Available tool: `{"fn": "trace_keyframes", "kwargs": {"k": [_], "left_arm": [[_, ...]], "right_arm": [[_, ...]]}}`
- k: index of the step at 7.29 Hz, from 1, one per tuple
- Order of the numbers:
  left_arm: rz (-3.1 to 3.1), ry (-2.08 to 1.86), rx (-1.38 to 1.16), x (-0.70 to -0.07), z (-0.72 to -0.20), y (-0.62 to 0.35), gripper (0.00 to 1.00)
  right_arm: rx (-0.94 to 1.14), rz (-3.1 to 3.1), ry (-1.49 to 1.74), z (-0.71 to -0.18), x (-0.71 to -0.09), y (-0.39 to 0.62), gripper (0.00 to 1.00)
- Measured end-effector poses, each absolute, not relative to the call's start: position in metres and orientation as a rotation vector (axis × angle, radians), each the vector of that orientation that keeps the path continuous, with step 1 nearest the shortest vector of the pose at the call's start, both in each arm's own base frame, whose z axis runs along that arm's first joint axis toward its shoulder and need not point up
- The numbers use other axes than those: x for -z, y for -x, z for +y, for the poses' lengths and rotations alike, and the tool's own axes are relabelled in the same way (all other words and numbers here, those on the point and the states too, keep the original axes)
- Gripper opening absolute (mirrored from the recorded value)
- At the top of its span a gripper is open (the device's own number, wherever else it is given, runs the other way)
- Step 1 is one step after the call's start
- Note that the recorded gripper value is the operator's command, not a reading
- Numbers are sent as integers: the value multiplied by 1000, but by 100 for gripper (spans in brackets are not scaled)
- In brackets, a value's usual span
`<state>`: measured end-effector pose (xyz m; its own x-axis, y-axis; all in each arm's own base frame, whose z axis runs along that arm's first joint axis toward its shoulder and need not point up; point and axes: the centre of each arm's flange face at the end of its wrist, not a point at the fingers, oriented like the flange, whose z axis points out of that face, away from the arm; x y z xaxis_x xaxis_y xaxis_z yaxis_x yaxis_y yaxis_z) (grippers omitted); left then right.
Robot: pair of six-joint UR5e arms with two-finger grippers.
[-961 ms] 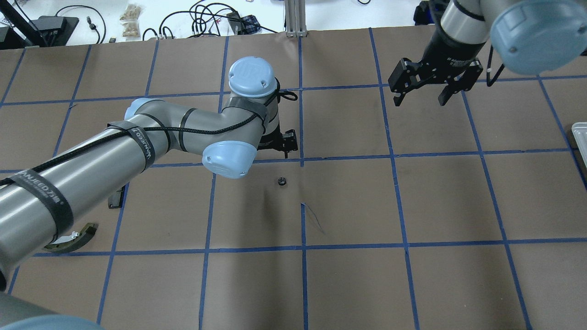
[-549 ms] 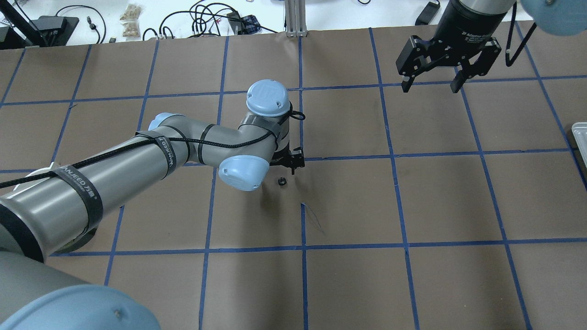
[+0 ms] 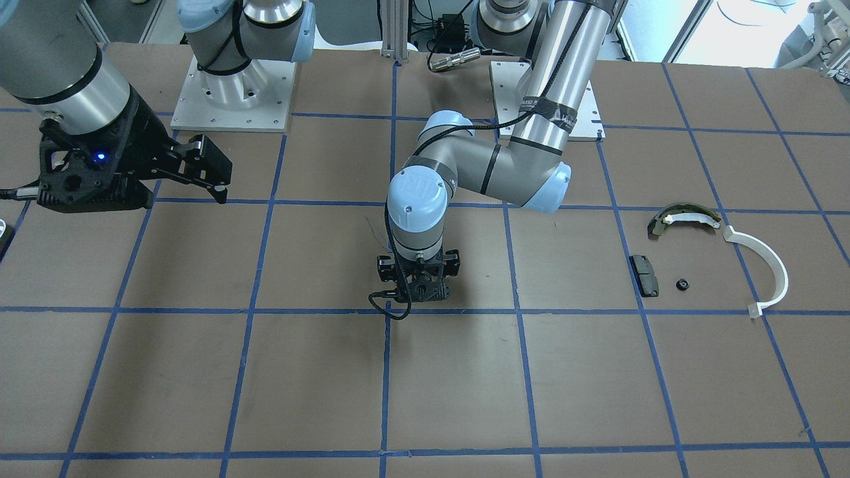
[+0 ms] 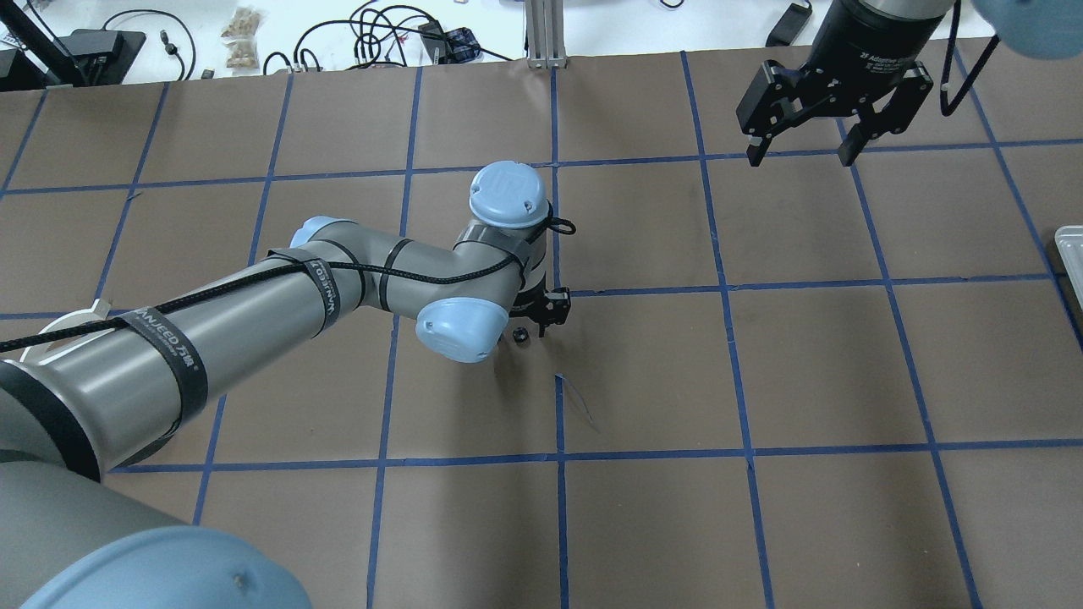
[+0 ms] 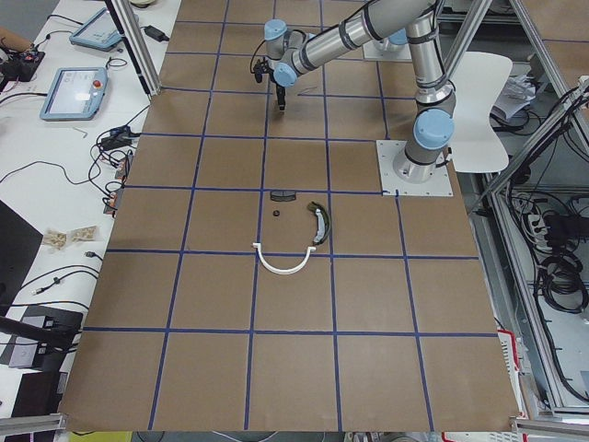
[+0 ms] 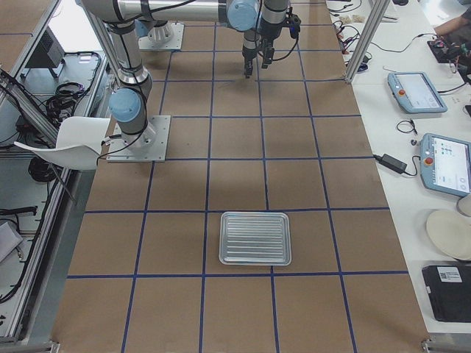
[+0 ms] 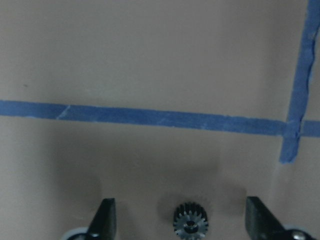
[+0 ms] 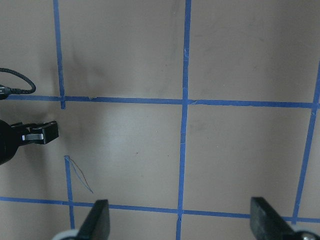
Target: Place bearing gear from tray to pile
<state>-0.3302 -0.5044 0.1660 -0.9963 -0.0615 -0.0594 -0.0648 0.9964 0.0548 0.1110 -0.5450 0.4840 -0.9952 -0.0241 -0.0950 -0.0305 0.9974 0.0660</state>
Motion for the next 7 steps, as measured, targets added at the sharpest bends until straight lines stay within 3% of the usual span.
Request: {"fn": "trace_keyframes", "kwargs": {"k": [4,7], "left_arm": [[3080,-9,-23,-212,-516,311,0],[3020,-92,-123,-249,-569,147,0]], "right_arm": [[-60,3137,-56,-526,-507,-110,100],[-39,3142,-88,-511,-515,-111,100]]}}
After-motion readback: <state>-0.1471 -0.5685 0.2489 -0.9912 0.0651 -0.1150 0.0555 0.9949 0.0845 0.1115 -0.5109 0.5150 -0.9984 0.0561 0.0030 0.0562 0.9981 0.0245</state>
